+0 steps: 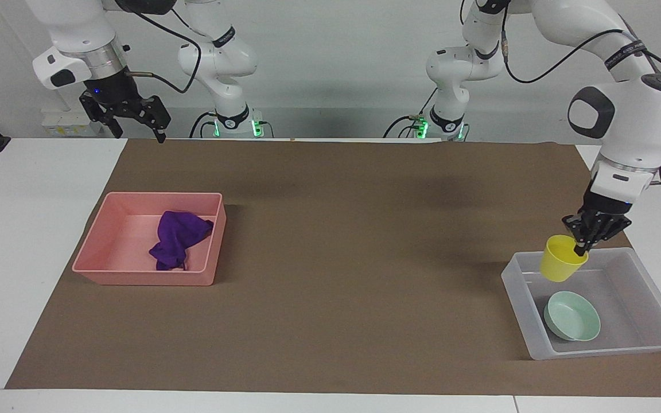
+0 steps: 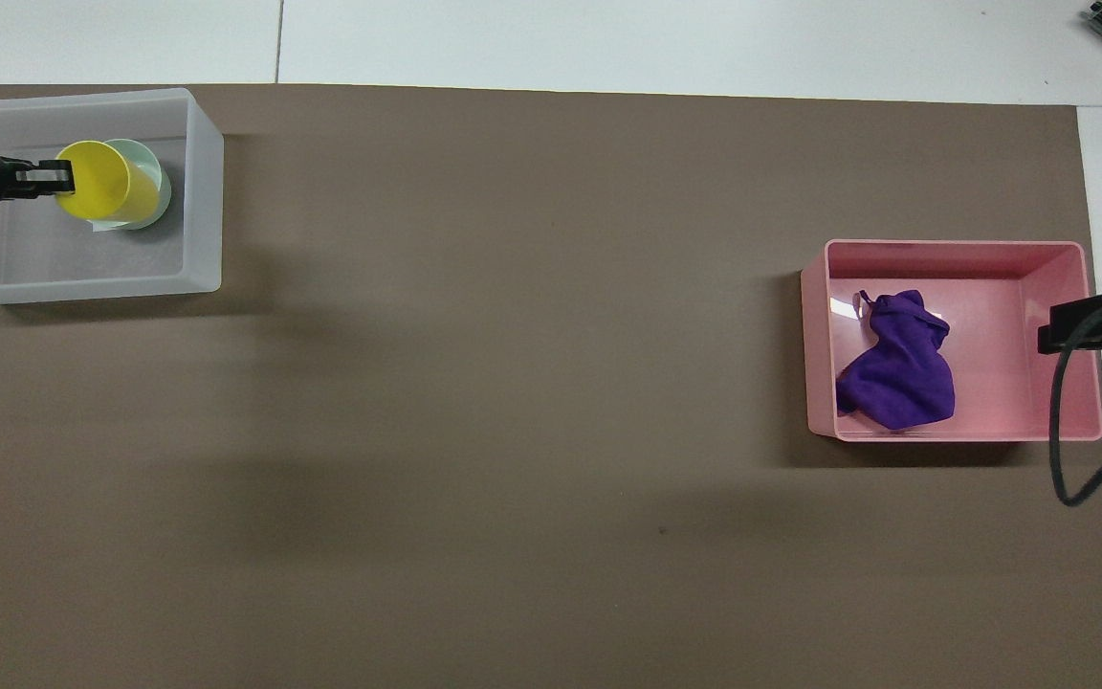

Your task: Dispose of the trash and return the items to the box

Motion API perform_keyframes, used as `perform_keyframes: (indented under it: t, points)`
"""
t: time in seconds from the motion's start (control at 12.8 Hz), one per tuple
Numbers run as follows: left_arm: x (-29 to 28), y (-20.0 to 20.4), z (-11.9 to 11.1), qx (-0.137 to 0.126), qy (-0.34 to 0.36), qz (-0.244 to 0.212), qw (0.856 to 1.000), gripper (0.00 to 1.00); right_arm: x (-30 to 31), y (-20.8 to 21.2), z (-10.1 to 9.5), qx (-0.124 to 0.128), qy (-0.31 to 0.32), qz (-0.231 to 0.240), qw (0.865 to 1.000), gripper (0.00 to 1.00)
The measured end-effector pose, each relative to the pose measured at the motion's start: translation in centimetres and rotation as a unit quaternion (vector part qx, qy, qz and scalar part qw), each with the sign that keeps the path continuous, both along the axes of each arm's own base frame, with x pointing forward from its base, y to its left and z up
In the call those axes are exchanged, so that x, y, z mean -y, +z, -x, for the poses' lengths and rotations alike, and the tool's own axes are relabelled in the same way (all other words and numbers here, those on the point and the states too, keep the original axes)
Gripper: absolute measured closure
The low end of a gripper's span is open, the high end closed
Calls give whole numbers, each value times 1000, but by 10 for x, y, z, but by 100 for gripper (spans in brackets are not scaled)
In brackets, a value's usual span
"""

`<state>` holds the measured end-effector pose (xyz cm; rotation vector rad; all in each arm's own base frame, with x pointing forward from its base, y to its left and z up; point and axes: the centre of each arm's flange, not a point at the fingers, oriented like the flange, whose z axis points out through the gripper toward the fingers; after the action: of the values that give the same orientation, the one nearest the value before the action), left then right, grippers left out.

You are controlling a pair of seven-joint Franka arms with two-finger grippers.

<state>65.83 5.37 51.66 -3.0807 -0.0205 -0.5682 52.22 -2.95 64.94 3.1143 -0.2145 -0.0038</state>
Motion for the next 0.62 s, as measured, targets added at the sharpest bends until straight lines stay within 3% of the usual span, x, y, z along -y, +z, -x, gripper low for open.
perform_keyframes:
  t: [0.31,0.62]
  points:
    - [-49,-9,-33,13,21,9,1000,97,0,0,-2,10,0,0,1000,0]
    - [-57,-47,-52,-6,20,15,1000,97,0,-1,-3,10,0,0,1000,0]
